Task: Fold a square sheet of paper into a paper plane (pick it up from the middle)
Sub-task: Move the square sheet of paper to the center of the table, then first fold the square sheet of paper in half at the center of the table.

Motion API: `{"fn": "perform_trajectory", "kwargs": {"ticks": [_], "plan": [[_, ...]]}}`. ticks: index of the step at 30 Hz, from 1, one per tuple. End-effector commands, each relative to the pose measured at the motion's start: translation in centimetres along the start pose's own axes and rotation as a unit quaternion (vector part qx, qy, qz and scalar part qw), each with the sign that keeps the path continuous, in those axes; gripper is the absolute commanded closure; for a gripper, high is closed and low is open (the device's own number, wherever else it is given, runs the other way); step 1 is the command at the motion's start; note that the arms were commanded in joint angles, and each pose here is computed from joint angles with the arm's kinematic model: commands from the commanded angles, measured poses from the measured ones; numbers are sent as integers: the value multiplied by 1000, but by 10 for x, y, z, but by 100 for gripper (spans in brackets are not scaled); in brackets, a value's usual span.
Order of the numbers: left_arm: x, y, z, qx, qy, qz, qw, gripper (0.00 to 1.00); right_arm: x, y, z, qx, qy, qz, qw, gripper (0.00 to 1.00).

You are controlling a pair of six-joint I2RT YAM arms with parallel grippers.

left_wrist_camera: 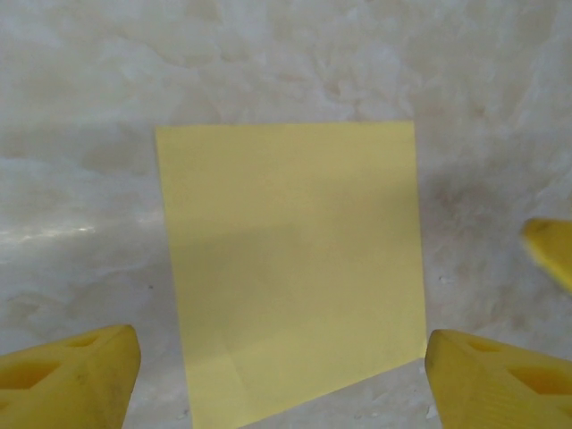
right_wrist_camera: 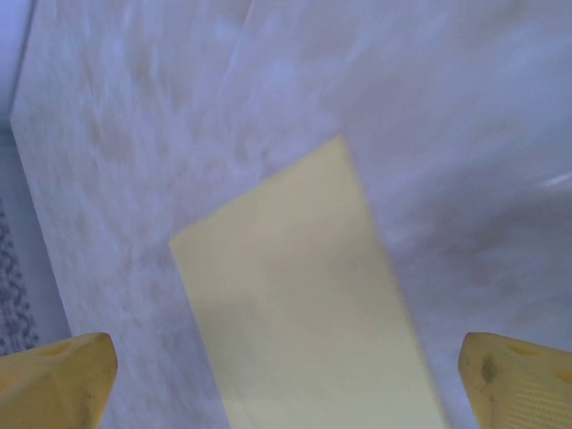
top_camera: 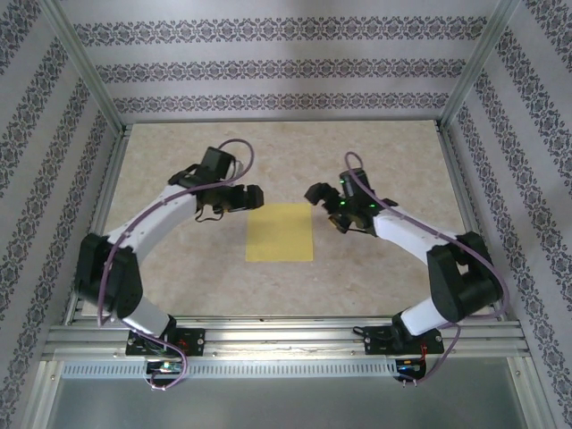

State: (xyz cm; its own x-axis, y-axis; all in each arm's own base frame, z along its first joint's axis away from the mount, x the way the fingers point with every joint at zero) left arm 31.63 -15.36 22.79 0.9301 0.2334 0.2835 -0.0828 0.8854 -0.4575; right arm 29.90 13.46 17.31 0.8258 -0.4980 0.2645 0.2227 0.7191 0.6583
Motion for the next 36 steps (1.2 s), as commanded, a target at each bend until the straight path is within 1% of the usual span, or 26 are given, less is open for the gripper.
{"fn": "perform_trajectory", "kwargs": {"ticks": [1, 5, 7, 9, 11, 14, 20, 22, 25, 30, 36], "plan": [[-12, -6, -19, 99, 58, 6, 993, 19, -2, -34, 13, -49, 2, -3, 999, 2], [-20, -34, -48, 133, 103, -20, 986, 19, -3, -47, 30, -64, -24, 1, 998, 2], [-24, -45, -67, 153, 132, -24, 979, 19, -5, -49, 35, -69, -28, 6, 997, 2], [-27, -54, -81, 177, 146, -27, 973, 18, -8, -52, 38, -77, -28, 8, 997, 2], [-28, -61, -92, 215, 138, -24, 966, 15, -9, -53, 39, -76, -24, 8, 997, 2], [-29, -65, -104, 231, 142, -16, 962, 13, -11, -52, 38, -68, -17, 5, 998, 2], [-33, -64, -114, 261, 128, -2, 957, 11, -14, -51, 35, -54, -3, 2, 999, 2], [-36, -63, -119, 259, 134, 11, 957, 11, -14, -51, 34, -52, -1, 2, 999, 2], [-39, -67, -126, 236, 146, 27, 960, 11, -16, -53, 32, -51, 3, -4, 999, 2], [-40, -66, -131, 252, 137, 34, 957, 10, -17, -54, 29, -45, 13, -8, 999, 2], [-41, -65, -144, 252, 147, 32, 956, 10, -16, -49, 29, -31, 23, 5, 999, 2]]}}
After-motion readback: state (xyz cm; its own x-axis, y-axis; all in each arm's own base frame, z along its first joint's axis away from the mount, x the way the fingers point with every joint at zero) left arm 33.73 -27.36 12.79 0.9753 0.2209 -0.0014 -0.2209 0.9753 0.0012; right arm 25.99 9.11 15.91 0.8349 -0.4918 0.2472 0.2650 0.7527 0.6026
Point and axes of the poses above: each hand's point on the last joint's axis, 136 mm out from that joint toward the fingers, its own z axis back along the fingers, its own y axis along the line the jaws close on, x = y × z, the point moved 10 cm from there along z, back along the fingers, and after that the axes turned 9 degrees about z, right-handed, at the moved point
